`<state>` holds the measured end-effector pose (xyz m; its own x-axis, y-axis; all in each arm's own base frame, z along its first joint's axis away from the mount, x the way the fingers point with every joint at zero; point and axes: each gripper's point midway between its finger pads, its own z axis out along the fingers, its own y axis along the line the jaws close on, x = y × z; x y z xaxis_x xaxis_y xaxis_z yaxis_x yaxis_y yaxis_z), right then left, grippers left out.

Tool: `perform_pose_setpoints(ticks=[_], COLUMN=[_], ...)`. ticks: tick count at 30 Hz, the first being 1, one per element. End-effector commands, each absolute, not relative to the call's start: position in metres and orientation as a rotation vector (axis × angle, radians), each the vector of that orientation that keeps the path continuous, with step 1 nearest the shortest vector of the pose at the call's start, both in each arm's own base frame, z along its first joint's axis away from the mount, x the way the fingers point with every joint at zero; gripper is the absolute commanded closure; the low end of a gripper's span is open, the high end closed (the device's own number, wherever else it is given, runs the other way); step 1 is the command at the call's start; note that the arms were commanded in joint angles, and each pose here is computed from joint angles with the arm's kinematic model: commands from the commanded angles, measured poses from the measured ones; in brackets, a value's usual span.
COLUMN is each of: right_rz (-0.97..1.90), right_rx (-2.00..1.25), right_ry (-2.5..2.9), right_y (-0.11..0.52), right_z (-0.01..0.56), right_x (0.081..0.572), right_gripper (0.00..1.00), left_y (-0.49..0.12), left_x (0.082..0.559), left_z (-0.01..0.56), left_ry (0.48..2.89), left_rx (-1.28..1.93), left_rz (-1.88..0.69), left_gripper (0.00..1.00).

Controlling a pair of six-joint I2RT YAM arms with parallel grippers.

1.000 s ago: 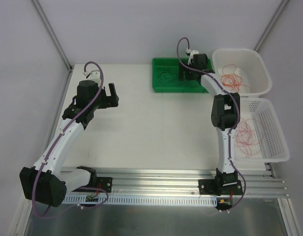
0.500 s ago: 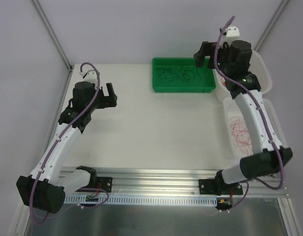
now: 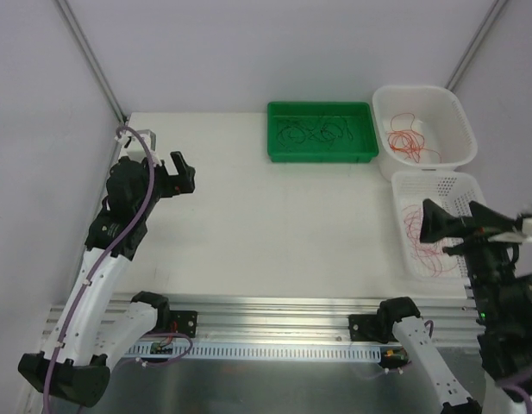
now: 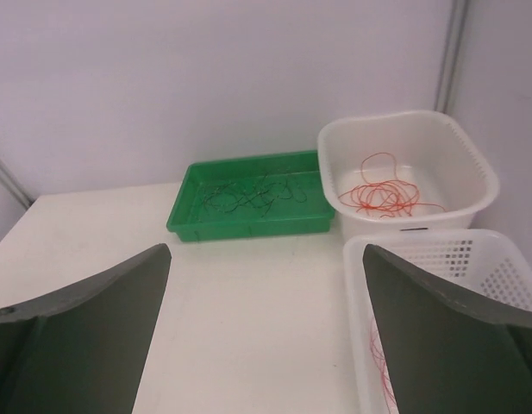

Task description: Untangle the cables

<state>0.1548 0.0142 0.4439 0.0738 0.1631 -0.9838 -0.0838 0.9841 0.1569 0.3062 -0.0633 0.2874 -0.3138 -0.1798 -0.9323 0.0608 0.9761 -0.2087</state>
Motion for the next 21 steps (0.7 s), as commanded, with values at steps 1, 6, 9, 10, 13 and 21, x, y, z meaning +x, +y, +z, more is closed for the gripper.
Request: perform_pose_setpoints(ticks=[1,6,9,10,13,21], right_rz=[0.058,0.081,0.171,0.186,0.164,0.087], right_rx=[0.144,0.152,0.113,0.115,0.127,0.158], right_ry=[1.603,1.554,1.472,1.441,1.394,1.396], right_y=[-0.016,-0.026,-0.016,-0.016,-0.025,-0.044], right_z=[0.394,0.361,0.350,0.349,0.342,0.318], right_x=[0.119,0.069,0.050,0.042,0.024,0.004], right_gripper=[0.01,0.01,0.00,0.00,0.01,0.00], left_y=[-0.056,-0.044,-0.033,-0.029,-0.024,-0.020], left_x=[0.285,0.235,0.197,0.179,0.152,0.109], left_z=[0.324,0.340,0.337,0.340,0.332,0.332], left_ry=[1.729,1.625,1.573,1.530,1.478,1.338], left_rx=[-0.114,-0.123,-0.146,-0.147,-0.123,-0.081], left_rz=[-0.274,-0.286,-0.292,-0.301,-0.297,-0.332], left_gripper=[0.01,0.01,0.01,0.01,0.01,0.01])
